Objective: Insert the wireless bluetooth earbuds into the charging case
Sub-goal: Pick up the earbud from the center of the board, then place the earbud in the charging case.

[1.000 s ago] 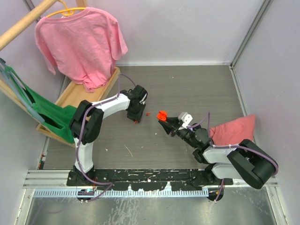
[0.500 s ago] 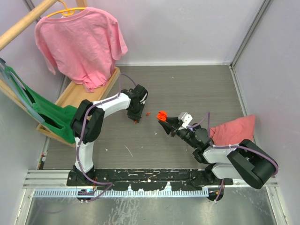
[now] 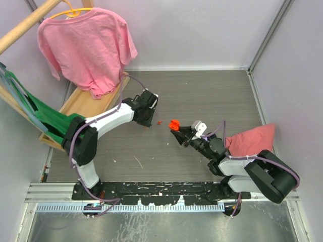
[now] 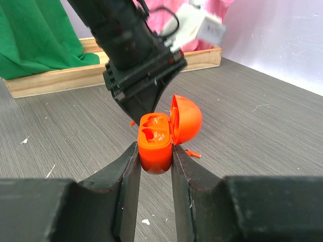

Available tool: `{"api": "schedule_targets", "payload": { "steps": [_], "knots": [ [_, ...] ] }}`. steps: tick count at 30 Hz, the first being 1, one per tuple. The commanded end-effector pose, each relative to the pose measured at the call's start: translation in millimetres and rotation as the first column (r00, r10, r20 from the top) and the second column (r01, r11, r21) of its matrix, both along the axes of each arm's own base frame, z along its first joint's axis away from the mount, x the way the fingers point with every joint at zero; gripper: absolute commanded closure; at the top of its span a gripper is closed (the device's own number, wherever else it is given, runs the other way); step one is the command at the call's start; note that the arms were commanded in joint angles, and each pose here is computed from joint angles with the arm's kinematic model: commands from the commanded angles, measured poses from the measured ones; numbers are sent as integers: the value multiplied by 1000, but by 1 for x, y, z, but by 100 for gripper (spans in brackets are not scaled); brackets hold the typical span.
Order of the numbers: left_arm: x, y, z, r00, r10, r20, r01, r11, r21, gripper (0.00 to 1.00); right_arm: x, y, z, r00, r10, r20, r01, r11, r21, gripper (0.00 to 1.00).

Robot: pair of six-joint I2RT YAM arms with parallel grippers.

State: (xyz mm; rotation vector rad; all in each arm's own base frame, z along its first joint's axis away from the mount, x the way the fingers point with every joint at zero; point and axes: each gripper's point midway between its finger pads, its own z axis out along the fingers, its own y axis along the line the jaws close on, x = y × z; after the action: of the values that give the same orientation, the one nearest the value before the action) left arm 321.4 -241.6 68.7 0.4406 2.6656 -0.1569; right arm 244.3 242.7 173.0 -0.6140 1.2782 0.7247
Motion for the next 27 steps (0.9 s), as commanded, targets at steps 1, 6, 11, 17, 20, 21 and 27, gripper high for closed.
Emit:
{"api": "schedule_targets", "payload": {
  "steps": [1, 6, 11, 17, 20, 21, 27],
  "knots": [
    [14, -14, 59, 977, 44, 207, -23, 995, -102, 84, 3, 3, 28, 997, 3, 78, -7, 999, 52, 99],
    [8, -24, 93, 944, 74, 321, -16, 984, -180, 83, 3, 4, 28, 997, 7, 80, -11, 998, 57, 99],
    [1, -41, 124, 903, 116, 414, 5, 960, -280, 84, 4, 2, 28, 997, -2, 79, -3, 998, 63, 99],
    [-15, -61, 151, 847, 160, 508, 58, 920, -388, 83, 2, 3, 29, 996, 4, 84, -10, 998, 69, 99],
    [-23, -65, 164, 813, 192, 549, 83, 895, -437, 83, 2, 3, 29, 996, 5, 86, -11, 998, 69, 99],
    [-25, -67, 170, 799, 203, 567, 98, 884, -456, 83, 2, 3, 29, 996, 6, 86, -12, 997, 71, 99],
    [-43, -72, 207, 727, 256, 637, 199, 810, -552, 83, 1, 4, 29, 996, 15, 89, -22, 997, 80, 99]
  ]
}}
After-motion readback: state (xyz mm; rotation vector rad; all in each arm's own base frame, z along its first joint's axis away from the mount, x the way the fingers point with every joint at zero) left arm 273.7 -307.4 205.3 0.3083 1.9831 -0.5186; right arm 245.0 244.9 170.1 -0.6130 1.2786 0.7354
